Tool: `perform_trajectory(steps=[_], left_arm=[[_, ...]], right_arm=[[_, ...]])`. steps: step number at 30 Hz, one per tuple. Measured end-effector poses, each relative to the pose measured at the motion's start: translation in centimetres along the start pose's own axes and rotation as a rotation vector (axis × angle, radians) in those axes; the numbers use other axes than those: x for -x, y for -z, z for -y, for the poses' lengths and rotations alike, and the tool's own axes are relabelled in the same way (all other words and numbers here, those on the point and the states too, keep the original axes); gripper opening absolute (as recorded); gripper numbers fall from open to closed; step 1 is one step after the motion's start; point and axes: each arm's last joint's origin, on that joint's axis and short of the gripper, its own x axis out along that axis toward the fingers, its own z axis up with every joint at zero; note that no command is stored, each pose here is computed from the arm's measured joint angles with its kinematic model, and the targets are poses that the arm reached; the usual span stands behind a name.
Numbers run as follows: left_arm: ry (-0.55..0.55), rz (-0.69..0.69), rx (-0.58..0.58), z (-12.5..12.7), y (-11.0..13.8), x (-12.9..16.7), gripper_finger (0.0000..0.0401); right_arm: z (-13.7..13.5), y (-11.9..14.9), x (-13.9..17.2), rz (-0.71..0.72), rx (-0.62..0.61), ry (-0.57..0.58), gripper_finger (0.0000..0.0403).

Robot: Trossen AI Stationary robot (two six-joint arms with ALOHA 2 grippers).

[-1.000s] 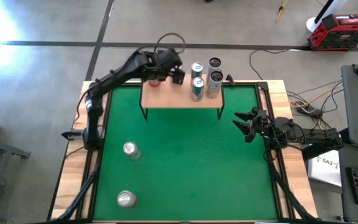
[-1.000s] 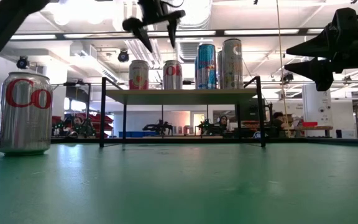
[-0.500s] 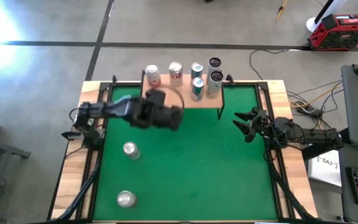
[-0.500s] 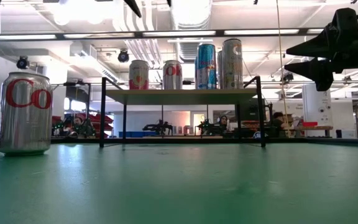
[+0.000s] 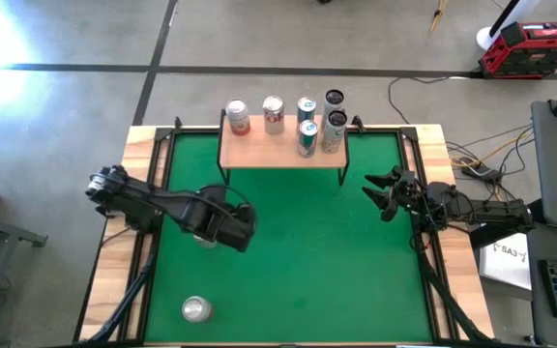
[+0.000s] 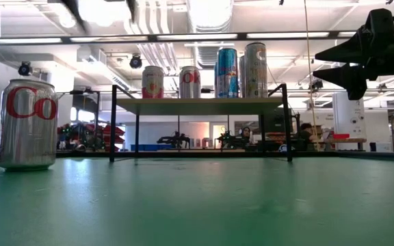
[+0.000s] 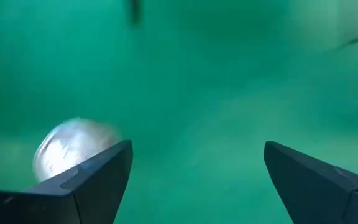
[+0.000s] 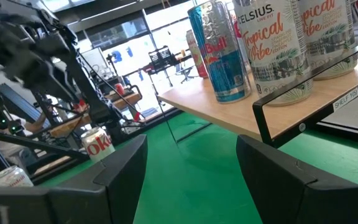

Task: Place canned beverage on shelf
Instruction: Put the red-silver soda can on the shelf aligned with the other red-silver soda can

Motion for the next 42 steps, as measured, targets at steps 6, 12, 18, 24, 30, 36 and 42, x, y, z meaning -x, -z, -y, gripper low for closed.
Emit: perform_trajectory(steps=[6,12,18,24,30,36,42], left_arm=[[-0.172,-0.106,0.217,-2.3,1.1,-2.0,0.0347],[-0.212,-0.084,0.460,-3.5,2.4,-2.1,0.0347],[-0.292,-0.050,0.693,-4.4,3.5,-3.0,0.0347],[-0.373,0.021,0.829,-5.6,3.8,-4.7,0.0347],[-0.371,0.017,0.876,-6.4,3.2,-5.2,0.0347],[-0.366,0.002,0.904,-7.2,3.2,-7.0,0.0347],[-0.342,0.000,0.915,-7.5,2.7,-7.7,0.0347]], right_arm=[[0.0,0.0,0.0,0.000,0.000,0.000,0.0238],[0.0,0.0,0.0,0.000,0.000,0.000,0.0238],[0.0,0.0,0.0,0.000,0.000,0.000,0.0238],[0.0,0.0,0.0,0.000,0.000,0.000,0.0238],[0.0,0.0,0.0,0.000,0.000,0.000,0.0238],[0.0,0.0,0.0,0.000,0.000,0.000,0.0238],[0.0,0.0,0.0,0.000,0.000,0.000,0.0238]])
